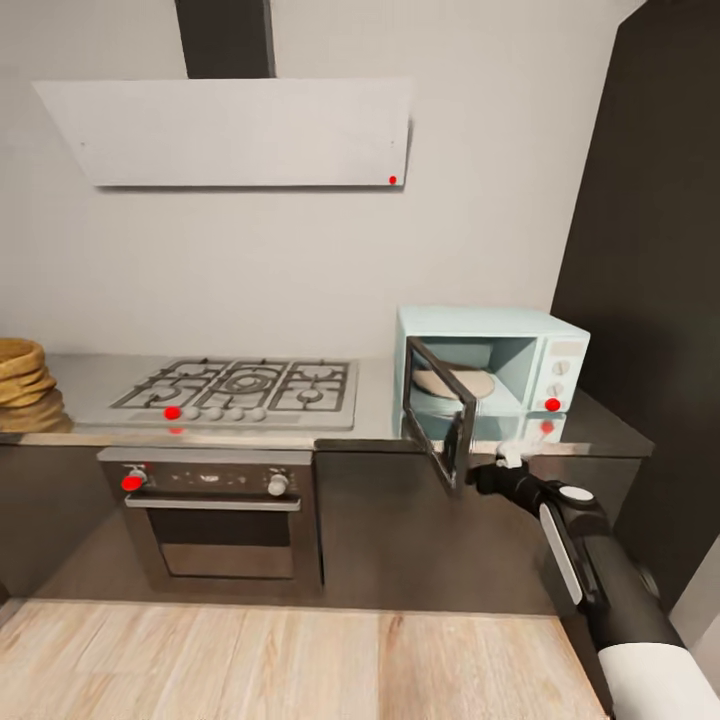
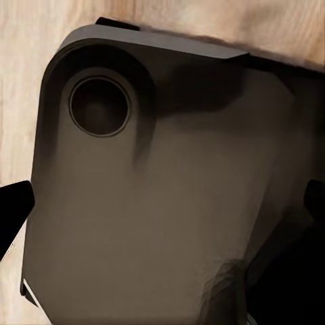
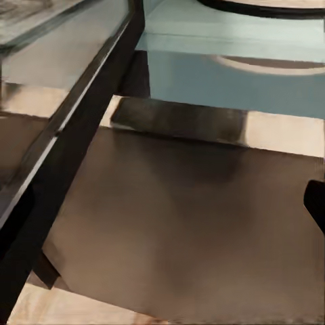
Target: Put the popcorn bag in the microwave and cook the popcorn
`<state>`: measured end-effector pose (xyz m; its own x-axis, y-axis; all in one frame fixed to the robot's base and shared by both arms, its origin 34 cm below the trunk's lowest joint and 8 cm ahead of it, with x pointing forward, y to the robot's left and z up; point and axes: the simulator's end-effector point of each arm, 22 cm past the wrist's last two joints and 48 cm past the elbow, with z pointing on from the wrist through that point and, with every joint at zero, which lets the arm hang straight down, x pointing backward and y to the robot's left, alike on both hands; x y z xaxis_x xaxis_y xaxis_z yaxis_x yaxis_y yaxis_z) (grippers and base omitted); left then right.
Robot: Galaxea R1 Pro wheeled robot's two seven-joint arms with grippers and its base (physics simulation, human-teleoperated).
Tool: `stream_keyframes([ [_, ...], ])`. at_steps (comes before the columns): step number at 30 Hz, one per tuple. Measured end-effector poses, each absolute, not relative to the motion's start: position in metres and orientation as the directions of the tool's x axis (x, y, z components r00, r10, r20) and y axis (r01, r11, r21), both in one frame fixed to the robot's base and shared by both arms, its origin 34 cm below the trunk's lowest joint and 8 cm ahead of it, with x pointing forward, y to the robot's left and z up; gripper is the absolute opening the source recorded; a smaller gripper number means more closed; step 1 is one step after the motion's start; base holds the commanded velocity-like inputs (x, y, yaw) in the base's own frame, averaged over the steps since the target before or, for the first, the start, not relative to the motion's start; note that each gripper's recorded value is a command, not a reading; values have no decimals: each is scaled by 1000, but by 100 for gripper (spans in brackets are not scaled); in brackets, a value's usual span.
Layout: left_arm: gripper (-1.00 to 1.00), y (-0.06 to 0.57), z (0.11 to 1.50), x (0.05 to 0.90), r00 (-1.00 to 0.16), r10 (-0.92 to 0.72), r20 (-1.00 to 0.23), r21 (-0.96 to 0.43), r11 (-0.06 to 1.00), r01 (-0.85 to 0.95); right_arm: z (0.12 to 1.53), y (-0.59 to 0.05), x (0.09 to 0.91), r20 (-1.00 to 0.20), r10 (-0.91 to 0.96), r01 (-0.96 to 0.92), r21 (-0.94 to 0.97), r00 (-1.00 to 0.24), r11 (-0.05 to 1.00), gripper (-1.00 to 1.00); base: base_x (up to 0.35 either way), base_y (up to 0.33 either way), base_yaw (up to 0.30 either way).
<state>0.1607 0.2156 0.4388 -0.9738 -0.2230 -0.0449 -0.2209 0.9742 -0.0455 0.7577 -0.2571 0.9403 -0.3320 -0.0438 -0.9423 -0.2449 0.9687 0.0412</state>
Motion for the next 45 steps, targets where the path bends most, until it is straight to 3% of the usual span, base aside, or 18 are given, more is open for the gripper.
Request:
stream_keyframes([
  [14, 100, 215, 439, 161, -974, -222, -45, -46, 974, -220, 937, -279, 757, -935, -23, -193, 49, -354, 980, 100, -172, 205, 0],
  [17, 100, 215, 439, 161, -974, -223, -45, -46, 974, -221, 913, -292, 755, -914, 15, -164, 89, -405, 982, 100, -2, 2, 0],
  [20, 100, 215, 439, 161, -974, -223, -45, -46, 974, -221, 830, -301, 739, -823, 60, -117, 152, -564, 981, 100, 0, 0, 0],
  [27, 100, 215, 439, 161, -974, -223, -45, -46, 974, -221, 645, -347, 632, -518, 104, 12, 178, -849, 984, 100, 0, 0, 0],
  [30, 100, 215, 439, 161, -973, -224, -45, -46, 974, -222, 560, -344, 539, -375, 4, -43, 118, -927, 992, 100, 0, 0, 0],
  [33, 100, 215, 439, 161, -973, -225, -45, -46, 974, -223, 523, -341, 482, -356, -155, -174, 23, -922, 984, 100, 0, 0, 0],
  [37, 100, 215, 439, 161, -973, -224, -46, -46, 974, -222, 463, -348, 312, -228, -229, -230, -20, -947, 973, 100, 0, 0, 0],
  [40, 100, 217, 439, 161, -973, -227, -48, -43, 973, -225, 454, -340, 260, -221, -239, -239, -29, -945, 971, 100, 0, 0, 0],
  [45, 100, 219, 439, 167, -970, -230, -73, -40, 973, -228, 451, -331, 247, -219, -238, -239, -22, -946, 971, 100, 0, 0, 0],
])
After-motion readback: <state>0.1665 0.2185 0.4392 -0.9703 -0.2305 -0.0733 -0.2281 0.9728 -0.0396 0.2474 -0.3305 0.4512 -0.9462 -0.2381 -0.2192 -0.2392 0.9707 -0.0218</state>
